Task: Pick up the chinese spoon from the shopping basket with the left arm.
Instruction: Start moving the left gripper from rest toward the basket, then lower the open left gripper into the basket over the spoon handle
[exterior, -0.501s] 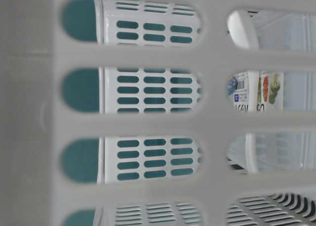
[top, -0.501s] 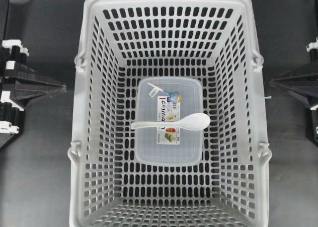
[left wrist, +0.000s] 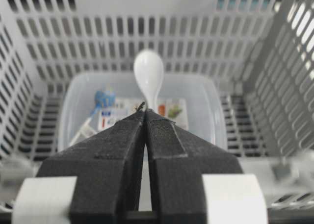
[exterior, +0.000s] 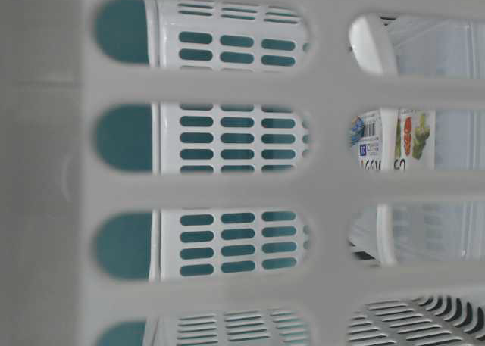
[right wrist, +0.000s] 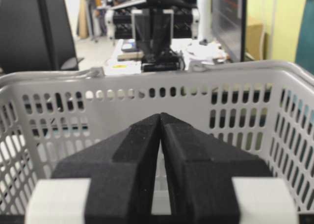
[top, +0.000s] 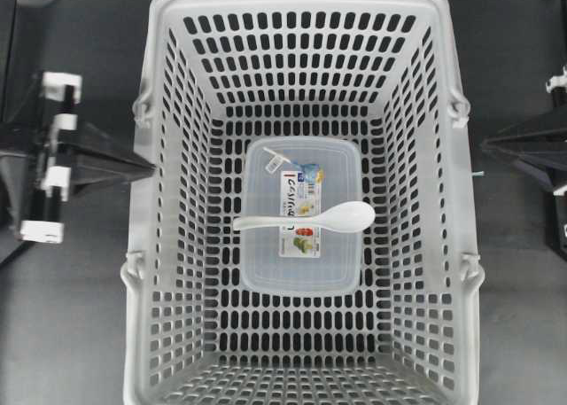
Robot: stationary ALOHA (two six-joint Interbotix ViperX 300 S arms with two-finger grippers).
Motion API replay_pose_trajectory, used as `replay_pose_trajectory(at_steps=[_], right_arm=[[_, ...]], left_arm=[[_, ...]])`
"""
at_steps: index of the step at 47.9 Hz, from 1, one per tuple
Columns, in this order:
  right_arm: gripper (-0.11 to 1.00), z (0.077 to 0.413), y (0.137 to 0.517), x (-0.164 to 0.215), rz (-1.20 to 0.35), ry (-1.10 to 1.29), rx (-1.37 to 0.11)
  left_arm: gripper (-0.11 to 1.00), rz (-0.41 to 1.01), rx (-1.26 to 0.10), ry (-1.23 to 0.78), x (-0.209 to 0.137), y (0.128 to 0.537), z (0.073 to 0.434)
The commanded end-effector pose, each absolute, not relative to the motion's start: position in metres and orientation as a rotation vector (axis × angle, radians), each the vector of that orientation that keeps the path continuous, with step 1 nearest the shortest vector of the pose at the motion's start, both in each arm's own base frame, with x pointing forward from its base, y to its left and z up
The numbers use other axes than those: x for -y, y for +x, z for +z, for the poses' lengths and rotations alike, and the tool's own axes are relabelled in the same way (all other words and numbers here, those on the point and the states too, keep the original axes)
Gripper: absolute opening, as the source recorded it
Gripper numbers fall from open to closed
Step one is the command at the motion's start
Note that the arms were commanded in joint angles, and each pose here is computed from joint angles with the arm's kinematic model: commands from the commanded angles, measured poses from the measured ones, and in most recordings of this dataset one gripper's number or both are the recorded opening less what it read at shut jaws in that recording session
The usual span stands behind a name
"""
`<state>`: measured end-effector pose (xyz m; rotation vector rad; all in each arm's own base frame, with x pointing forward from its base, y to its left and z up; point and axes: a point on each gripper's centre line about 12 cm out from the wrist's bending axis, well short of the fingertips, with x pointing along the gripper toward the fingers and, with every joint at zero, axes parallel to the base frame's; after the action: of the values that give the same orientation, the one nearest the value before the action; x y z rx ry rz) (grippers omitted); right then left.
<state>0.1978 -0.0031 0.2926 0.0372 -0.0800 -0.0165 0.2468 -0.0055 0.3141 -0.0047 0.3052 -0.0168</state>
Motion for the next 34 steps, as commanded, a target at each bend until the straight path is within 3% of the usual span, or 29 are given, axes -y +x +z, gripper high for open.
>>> replay_pose_trajectory(at_steps=[1,18,22,29,34], right_arm=[[0.00,0.298,0.200,0.006,-0.028,0.059,0.097],[0.04,0.295,0.200,0.008,-0.039,0.147,0.075],[0.13,0.295,0.199,0.008,-0.039,0.144,0.067],[0.43,0.293,0.199,0.008,-0.041,0.137,0.047],[0.57,0.292,0.199,0.008,-0.041,0.135,0.037]], left_arm=[[0.00,-0.014,-0.395,0.005,0.006,0.267,0.332],[0.00,-0.008,-0.709,0.013,0.010,0.348,0.326],[0.00,-0.020,-0.763,0.023,0.016,0.369,0.322],[0.00,-0.028,-0.824,0.040,0.020,0.397,0.312],[0.00,-0.027,-0.845,0.040,0.020,0.408,0.305]])
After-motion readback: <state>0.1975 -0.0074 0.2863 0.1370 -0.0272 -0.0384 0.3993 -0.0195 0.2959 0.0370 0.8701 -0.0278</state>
